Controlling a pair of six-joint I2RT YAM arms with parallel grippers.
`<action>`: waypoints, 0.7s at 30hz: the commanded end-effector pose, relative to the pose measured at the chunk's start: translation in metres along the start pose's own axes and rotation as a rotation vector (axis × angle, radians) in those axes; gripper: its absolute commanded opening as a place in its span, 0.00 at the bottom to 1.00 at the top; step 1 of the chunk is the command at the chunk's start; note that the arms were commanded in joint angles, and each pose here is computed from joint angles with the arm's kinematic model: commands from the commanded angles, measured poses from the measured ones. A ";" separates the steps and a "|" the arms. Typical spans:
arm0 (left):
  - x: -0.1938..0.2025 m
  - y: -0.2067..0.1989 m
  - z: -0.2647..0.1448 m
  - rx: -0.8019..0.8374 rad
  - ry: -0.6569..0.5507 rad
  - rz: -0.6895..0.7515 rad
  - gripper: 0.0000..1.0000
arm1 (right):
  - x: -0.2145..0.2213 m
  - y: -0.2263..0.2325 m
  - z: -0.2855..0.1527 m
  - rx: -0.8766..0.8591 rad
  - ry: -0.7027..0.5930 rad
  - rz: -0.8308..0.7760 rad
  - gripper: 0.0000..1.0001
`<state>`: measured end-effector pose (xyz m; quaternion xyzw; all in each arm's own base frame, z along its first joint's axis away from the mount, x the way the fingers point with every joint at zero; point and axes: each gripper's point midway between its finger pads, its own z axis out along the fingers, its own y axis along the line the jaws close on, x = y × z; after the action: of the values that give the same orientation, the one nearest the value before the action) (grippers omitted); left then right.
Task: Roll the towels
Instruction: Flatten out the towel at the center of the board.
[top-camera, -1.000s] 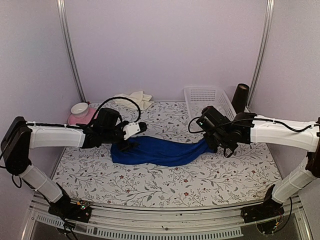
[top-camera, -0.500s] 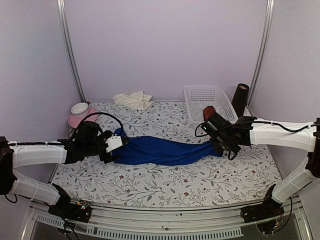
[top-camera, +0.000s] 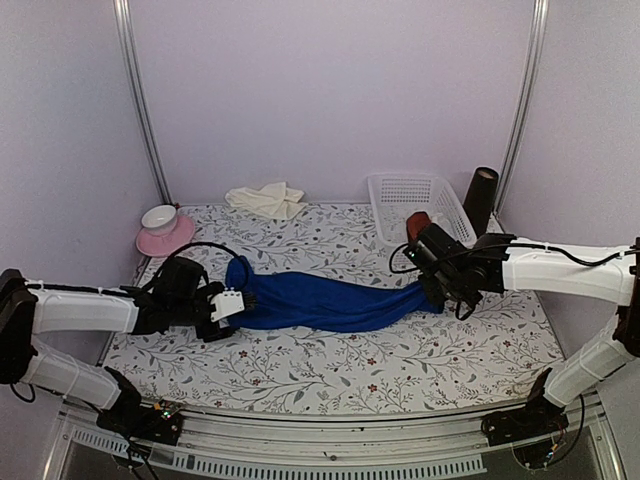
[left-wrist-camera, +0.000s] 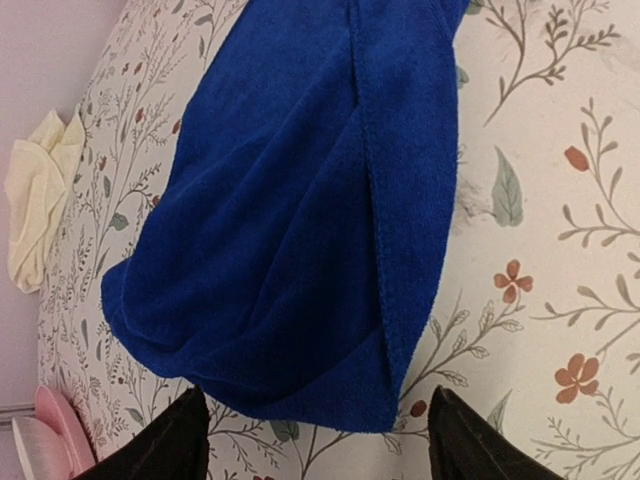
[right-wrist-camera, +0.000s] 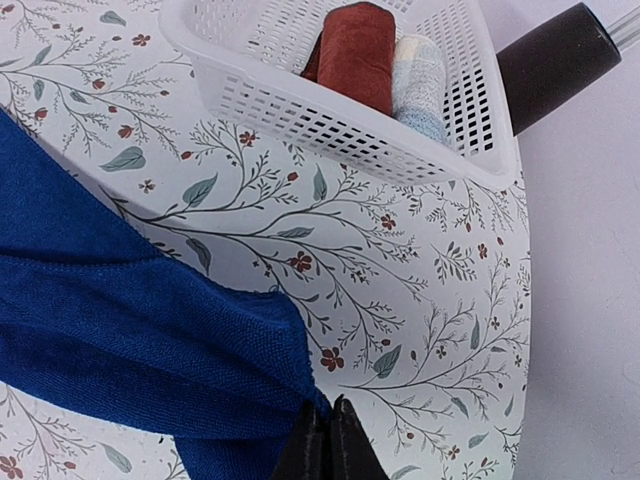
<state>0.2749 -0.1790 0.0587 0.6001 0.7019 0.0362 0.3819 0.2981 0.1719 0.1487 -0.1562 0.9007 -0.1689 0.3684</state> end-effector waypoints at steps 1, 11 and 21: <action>0.015 -0.015 0.008 0.045 0.041 -0.003 0.74 | -0.004 0.003 0.000 -0.018 -0.017 0.009 0.03; 0.031 -0.001 0.024 -0.060 0.111 -0.040 0.48 | -0.002 0.008 0.003 -0.038 -0.010 0.006 0.03; 0.021 0.031 0.014 -0.155 0.112 -0.102 0.00 | -0.007 0.011 0.003 -0.050 -0.028 -0.013 0.03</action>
<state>0.2905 -0.1589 0.0269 0.5609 0.7422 0.0896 0.3557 0.3001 0.1811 0.1475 -0.1666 0.9012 -0.1505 0.3706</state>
